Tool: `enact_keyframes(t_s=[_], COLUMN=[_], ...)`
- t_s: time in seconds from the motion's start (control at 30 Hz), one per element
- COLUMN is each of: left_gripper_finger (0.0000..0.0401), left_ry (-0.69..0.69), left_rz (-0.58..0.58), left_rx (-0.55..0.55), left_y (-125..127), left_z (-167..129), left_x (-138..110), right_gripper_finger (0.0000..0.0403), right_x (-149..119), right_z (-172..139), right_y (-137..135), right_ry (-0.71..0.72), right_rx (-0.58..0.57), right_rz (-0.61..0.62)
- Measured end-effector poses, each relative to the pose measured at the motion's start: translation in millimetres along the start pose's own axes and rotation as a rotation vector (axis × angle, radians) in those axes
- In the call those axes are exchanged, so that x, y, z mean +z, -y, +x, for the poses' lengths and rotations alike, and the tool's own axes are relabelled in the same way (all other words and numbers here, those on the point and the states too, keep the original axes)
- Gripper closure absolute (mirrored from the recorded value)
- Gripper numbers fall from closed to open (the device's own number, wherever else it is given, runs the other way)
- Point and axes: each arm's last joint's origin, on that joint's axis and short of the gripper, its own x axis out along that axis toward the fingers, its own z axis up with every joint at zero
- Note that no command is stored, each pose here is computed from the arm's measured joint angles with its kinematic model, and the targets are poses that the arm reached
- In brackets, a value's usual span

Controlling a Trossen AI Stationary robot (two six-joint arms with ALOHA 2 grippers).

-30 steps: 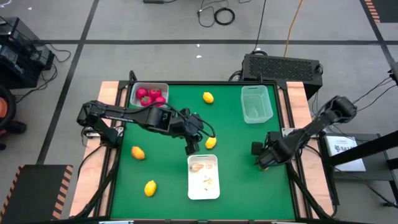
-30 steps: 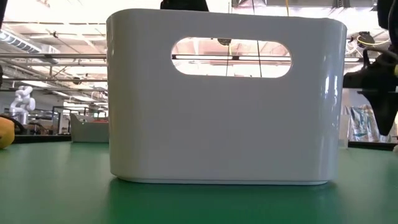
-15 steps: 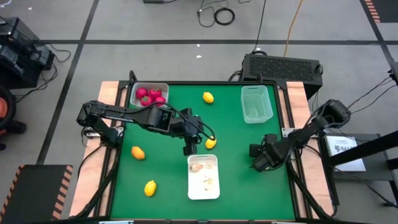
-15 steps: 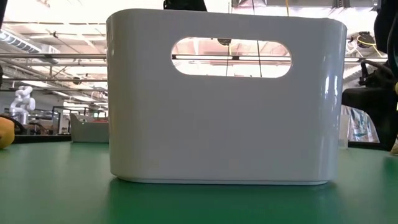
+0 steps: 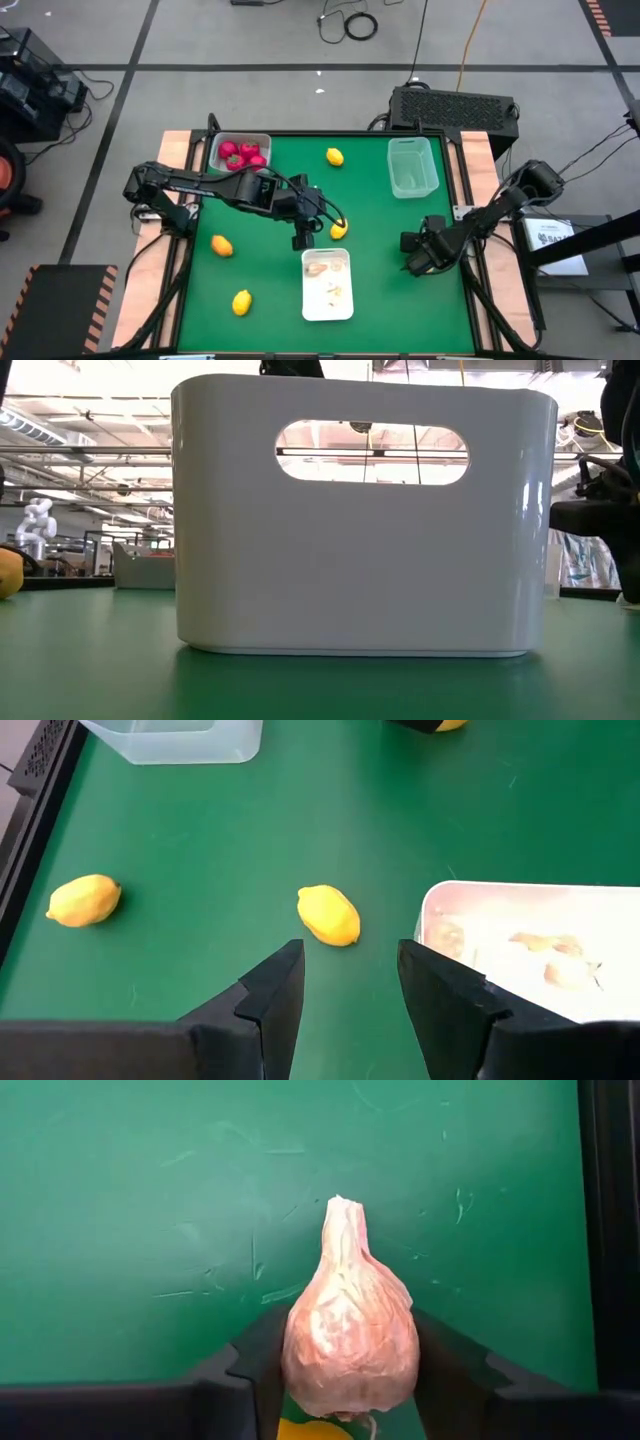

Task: Sort produce into baskets
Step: Put the garlic into the white bin

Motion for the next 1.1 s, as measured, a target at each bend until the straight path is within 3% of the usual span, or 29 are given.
enact_keyframes(t_s=[0.2,0.37,0.53,0.83,0.93,1.1], left_gripper_finger=[0.0231,0.0231,0.0231,0.0231,0.0231,0.0231], left_ry=[0.008,-0.033,-0.026,0.161,0.19,0.281], left_rz=[-0.004,-0.018,-0.045,-0.096,-0.118,-0.14], left_rx=[-0.013,-0.02,0.015,0.08,0.075,0.045], left_y=[-2,-17,-35,-51,-54,-53], left_z=[-6,-33,-70,-133,-141,-138], left_x=[0,-9,-20,-45,-62,-89], right_gripper_finger=[0.025,0.024,0.0239,0.0239,0.0238,0.0238], right_x=[4,8,8,-8,-14,-23], right_z=[-27,-68,-108,-160,-171,-177], right_y=[-7,-18,-38,-87,-104,-126], right_ry=[0.085,0.149,0.226,0.369,0.408,0.405], right_rx=[0.023,0.078,0.315,0.854,1.004,1.16], right_rz=[-0.055,-0.146,-0.278,-0.564,-0.644,-0.721])
